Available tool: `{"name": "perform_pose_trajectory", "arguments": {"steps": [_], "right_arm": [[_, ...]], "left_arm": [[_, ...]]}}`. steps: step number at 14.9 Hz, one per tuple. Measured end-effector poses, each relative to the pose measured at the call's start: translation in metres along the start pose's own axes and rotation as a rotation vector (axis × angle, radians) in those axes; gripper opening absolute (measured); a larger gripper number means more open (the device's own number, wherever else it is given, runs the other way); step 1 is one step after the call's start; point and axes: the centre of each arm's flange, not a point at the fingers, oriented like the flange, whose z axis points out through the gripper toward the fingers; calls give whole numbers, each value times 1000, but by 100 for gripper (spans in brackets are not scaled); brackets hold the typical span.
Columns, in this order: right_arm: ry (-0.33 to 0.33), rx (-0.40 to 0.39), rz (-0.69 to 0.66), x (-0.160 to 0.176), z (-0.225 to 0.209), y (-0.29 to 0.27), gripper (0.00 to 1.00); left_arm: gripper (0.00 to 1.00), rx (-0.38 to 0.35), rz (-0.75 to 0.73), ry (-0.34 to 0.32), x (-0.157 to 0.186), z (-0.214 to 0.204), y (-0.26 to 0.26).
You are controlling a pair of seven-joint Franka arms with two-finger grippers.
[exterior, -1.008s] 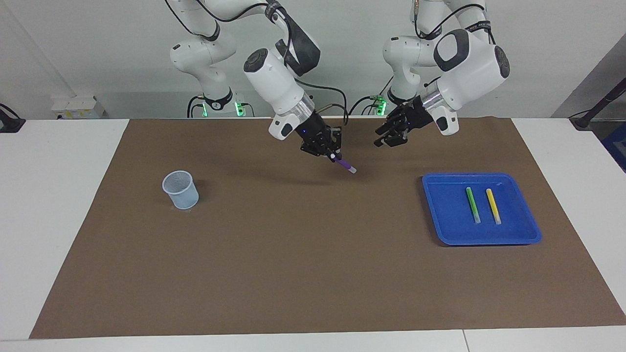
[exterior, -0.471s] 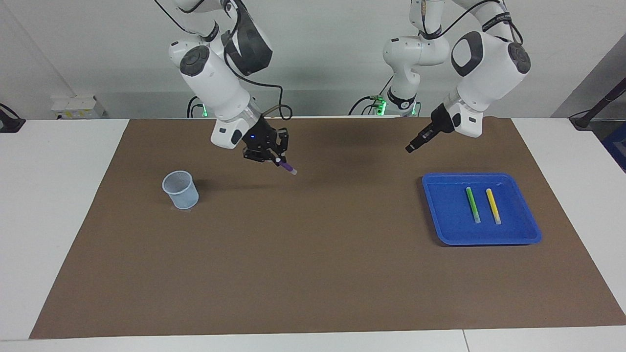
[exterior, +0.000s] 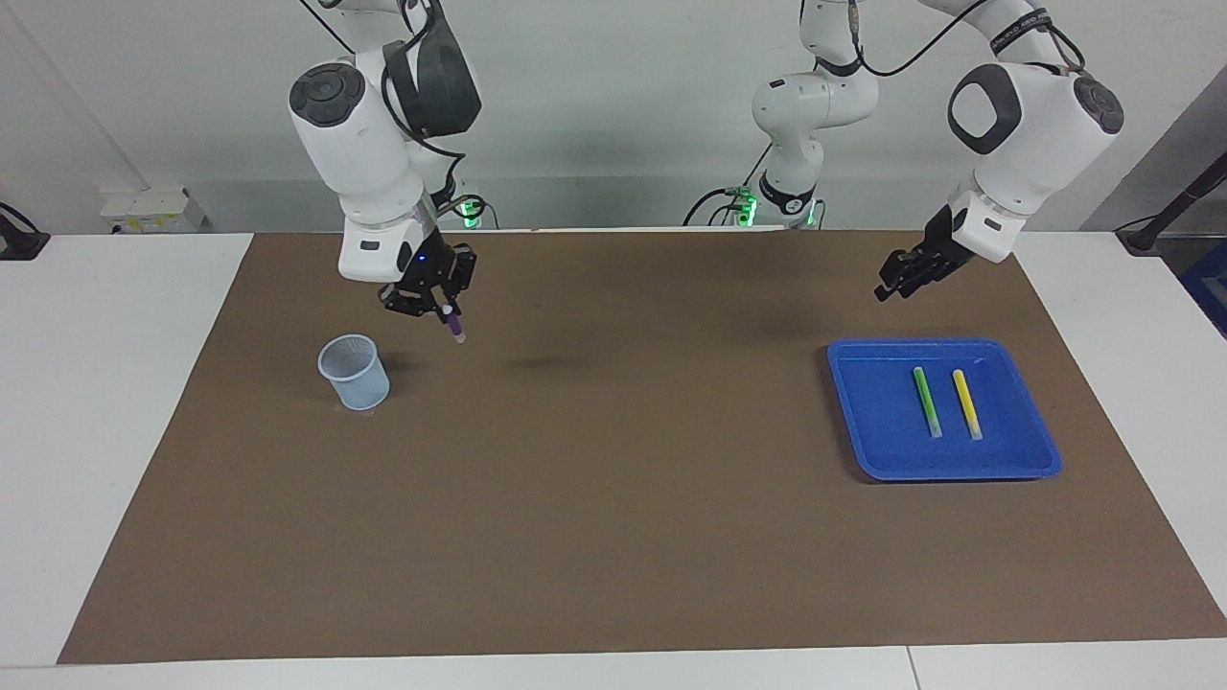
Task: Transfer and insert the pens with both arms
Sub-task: 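Carry the purple pen into the white cup with the right gripper, then release the pen in the cup while the left gripper grasps the green pen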
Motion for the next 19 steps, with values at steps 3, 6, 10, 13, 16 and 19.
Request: {"name": "perform_pose_trajectory", "arguments": {"steps": [3, 6, 10, 13, 16, 19], "right_arm": [[-51, -72, -147, -27, 3, 40, 17], [-58, -71, -181, -54, 23, 71, 17], [-81, -45, -137, -68, 55, 63, 17], [-95, -33, -84, -76, 66, 54, 17], [-89, -29, -44, -87, 81, 59, 18], [-90, -26, -38, -90, 87, 60, 43]], "left_arm": [[50, 59, 140, 31, 9, 5, -22], [50, 97, 198, 50, 24, 22, -40], [51, 153, 228, 83, 46, 51, -54], [50, 161, 221, 107, 59, 71, -67], [50, 164, 219, 128, 71, 95, -74], [60, 164, 219, 141, 81, 119, -79]]}}
